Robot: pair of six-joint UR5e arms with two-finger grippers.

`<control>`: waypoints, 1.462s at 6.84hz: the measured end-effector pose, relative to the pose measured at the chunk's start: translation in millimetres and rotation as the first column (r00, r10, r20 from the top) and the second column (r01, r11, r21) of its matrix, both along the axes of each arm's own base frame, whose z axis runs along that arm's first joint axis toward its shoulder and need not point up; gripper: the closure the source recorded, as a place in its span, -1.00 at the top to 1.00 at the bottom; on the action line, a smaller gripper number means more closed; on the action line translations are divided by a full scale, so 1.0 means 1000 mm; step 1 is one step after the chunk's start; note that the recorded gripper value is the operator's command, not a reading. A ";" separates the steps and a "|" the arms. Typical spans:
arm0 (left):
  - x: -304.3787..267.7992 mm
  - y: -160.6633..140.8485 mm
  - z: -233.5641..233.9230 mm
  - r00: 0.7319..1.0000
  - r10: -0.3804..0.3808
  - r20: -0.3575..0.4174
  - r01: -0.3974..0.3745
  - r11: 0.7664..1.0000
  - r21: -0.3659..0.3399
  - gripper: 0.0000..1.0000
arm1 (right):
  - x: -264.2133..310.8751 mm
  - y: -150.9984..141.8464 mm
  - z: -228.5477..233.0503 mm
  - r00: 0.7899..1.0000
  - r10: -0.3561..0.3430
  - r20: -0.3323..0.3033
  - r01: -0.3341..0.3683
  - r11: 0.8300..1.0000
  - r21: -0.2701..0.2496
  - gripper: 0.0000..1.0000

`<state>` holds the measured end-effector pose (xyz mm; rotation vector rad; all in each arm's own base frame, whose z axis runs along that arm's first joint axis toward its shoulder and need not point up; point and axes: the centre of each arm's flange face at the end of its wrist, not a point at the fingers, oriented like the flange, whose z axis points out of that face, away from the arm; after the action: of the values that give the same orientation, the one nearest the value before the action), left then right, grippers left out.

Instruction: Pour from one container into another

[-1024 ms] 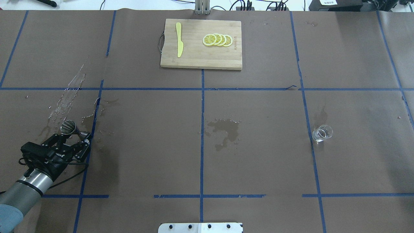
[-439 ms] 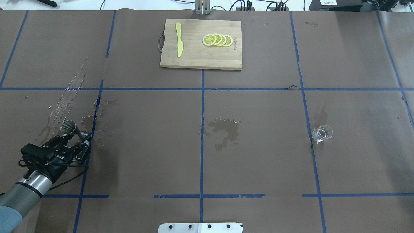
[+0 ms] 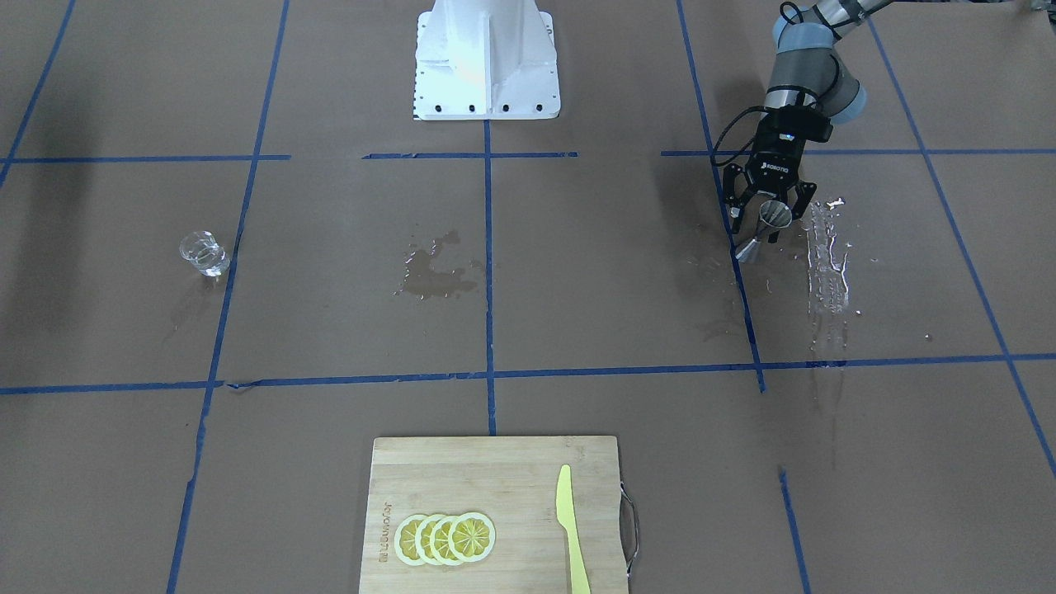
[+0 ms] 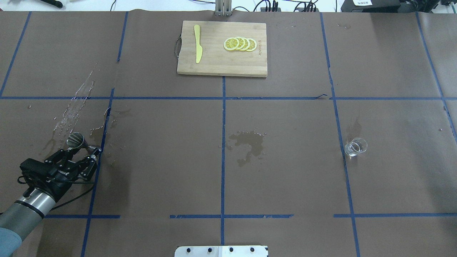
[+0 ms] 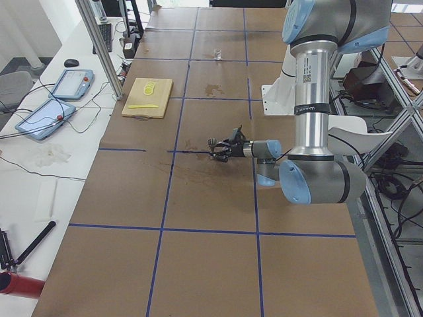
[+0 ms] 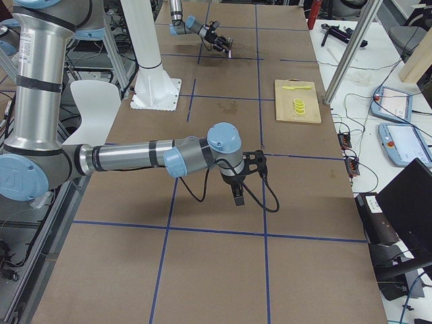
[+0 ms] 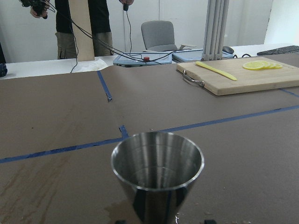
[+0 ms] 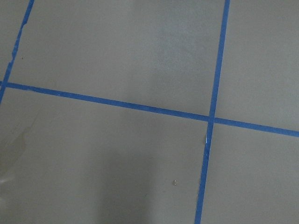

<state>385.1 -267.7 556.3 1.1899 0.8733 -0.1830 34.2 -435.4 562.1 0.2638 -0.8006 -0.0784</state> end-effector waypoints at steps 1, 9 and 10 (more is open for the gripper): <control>0.000 0.000 0.000 1.000 0.000 -0.001 0.000 1.000 0.000 0.15 | 0.000 0.000 0.000 1.000 0.000 0.000 0.000 1.000 0.001 1.00; -0.004 0.001 0.002 1.000 0.000 -0.020 0.000 1.000 0.004 -0.08 | 0.000 0.000 0.000 1.000 0.000 0.000 0.000 1.000 0.001 1.00; -0.004 0.001 0.002 1.000 0.002 -0.019 -0.002 1.000 0.003 -0.07 | 0.000 0.000 0.000 1.000 0.000 0.000 0.000 1.000 0.001 1.00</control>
<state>381.2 -267.1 558.4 1.1922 0.8918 -0.1919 34.2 -435.4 561.7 0.2648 -0.8006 -0.0791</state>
